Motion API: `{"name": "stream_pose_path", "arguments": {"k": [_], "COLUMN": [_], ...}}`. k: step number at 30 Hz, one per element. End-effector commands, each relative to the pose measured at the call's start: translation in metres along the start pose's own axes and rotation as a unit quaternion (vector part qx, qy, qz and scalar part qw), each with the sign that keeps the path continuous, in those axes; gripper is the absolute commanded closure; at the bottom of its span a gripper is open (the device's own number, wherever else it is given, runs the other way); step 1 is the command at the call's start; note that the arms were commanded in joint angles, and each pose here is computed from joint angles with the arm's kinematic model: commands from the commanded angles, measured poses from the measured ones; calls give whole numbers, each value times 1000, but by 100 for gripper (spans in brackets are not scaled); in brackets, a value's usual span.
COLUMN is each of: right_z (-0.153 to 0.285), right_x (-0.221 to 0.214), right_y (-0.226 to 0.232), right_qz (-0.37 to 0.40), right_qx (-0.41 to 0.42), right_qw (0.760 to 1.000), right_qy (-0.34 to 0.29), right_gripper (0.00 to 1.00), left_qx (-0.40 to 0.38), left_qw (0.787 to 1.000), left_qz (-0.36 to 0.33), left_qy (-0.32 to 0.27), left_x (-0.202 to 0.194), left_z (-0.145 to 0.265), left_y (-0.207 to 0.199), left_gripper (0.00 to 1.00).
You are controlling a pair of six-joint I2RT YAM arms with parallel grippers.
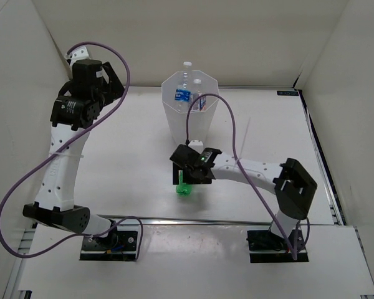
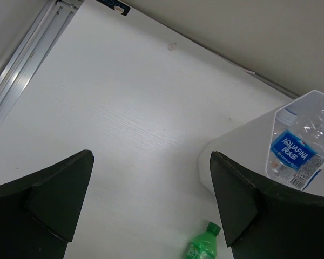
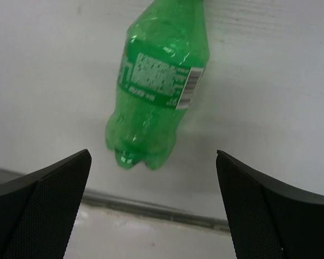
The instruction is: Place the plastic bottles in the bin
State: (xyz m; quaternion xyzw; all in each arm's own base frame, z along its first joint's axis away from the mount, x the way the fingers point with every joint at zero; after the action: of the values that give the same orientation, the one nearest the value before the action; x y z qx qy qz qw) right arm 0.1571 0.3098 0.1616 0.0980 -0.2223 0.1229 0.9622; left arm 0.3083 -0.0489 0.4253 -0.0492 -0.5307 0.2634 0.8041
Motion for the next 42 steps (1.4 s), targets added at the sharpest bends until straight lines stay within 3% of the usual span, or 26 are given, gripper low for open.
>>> {"name": "stream_pose_path", "arguments": {"k": [1,10,14,22,25,33,36,41,42], "right_z": [-31,-83,-82,-60,-33,87,158,199,229], "right_x": [4,11,15,9,6,44,85,155,179], "right_y": [1,7,9,3,13,29,32,33,32], "right_qz": [-58,-45,-39,-26,10,65,110,122,110], "right_qx": [-55,-80,-66,-43,-16,82,126,136,155], "right_qw": [996,995,997,999,1000,984,955,926,909], "right_qy": [-33,-27,-22,-10,-16,-144,-246,-331,-371], "right_gripper": [0,1,24,54,59,64,61,61,61], "left_qx": [-2,17,26,33,36,46,46,52,52], "left_qw": [1000,998,998,998,998,998,998,998,998], "left_qz": [-12,-53,-57,-53,-53,-42,-37,-29,-29], "left_qy": [-26,-16,-12,-2,-4,-16,-17,-16,-16], "left_x": [11,5,2,-6,-6,-3,-1,-2,-2], "left_z": [22,22,21,14,14,17,19,19,19], "left_y": [11,21,23,25,26,28,28,29,29], "left_gripper": [0,0,0,0,0,0,0,0,0]}}
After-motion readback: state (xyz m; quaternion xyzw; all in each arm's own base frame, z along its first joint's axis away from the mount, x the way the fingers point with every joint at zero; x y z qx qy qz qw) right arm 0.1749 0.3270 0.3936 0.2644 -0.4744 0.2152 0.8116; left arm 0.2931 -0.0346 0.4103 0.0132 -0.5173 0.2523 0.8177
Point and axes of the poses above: each gripper's point midway between its finger pads, its own z axis back along the fingers, its own y axis along the line the jaws close on, x = y × z, the point moved 7 cm from there along z, back along the fingers, and after that the axes turned 7 degrees about z, right-handed, at the moved point
